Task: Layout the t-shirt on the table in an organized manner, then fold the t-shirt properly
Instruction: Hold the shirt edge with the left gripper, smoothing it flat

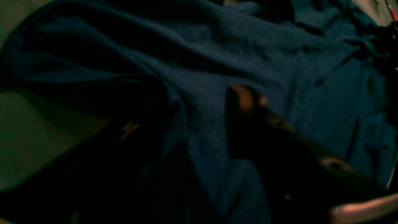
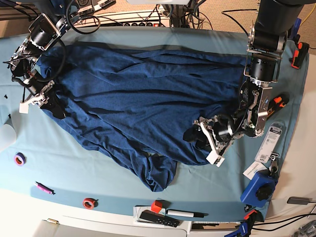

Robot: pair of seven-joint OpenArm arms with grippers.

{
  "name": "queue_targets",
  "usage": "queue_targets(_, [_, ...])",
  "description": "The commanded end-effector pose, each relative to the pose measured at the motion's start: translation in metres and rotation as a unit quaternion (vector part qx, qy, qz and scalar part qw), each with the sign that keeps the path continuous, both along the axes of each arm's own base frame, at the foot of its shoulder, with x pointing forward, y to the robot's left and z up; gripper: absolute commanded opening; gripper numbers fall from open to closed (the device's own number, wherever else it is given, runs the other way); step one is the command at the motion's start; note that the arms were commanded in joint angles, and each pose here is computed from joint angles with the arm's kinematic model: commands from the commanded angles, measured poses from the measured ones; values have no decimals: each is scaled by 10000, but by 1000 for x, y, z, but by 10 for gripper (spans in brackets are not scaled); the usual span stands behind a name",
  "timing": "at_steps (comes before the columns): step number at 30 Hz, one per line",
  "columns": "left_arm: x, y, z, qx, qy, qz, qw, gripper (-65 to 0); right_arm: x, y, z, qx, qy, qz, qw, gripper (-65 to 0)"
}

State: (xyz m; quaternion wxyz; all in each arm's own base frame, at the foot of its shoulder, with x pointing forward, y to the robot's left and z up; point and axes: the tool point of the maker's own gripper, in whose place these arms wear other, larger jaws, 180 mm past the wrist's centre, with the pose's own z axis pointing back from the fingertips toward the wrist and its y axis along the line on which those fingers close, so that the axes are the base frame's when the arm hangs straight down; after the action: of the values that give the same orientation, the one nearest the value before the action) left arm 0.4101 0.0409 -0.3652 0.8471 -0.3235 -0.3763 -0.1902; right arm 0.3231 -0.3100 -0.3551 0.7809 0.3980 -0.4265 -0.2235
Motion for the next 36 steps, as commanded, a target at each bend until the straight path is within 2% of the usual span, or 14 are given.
queue_targets(1, [15, 0, 24, -163, -327, 39, 9993, -471, 7, -9, 16, -68, -230, -62, 9997, -379])
queue_targets(4, [16, 0, 25, -159, -349, 41, 9993, -635, 7, -9, 16, -69, -228, -62, 9997, -379])
queue_targets(5, [18, 1, 27, -168, -375, 56, 9991, -650, 7, -9, 16, -69, -228, -62, 9997, -379])
queue_targets(13, [30, 14, 23, 258, -480, 338, 9979, -650, 7, -9, 16, -68, -229, -61, 9997, -379])
queue_targets(19, [27, 13, 23, 271, -515, 205, 9981, -650, 7, -9, 16, -69, -227, -60, 9997, -379])
queue_targets(20, [25, 11, 23, 273, -522, 107, 9982, -620, 7, -9, 16, -68, -229, -61, 9997, -379])
queue_targets(22, [20, 6, 23, 273, -550, -102, 9981, -477, 7, -9, 16, -69, -227, -60, 9997, -379])
queue_targets(24, [18, 5, 21, 311, -505, -177, 9981, -388, 7, -9, 16, -69, -227, -60, 9997, -379])
queue_targets(26, [17, 6, 20, 346, -469, -193, 9981, -368, 7, -9, 16, -68, -229, -61, 9997, -379])
queue_targets(36, [13, 6, 15, 328, -420, -183, 9984, -369, 7, -9, 16, -66, -230, -62, 9997, -379])
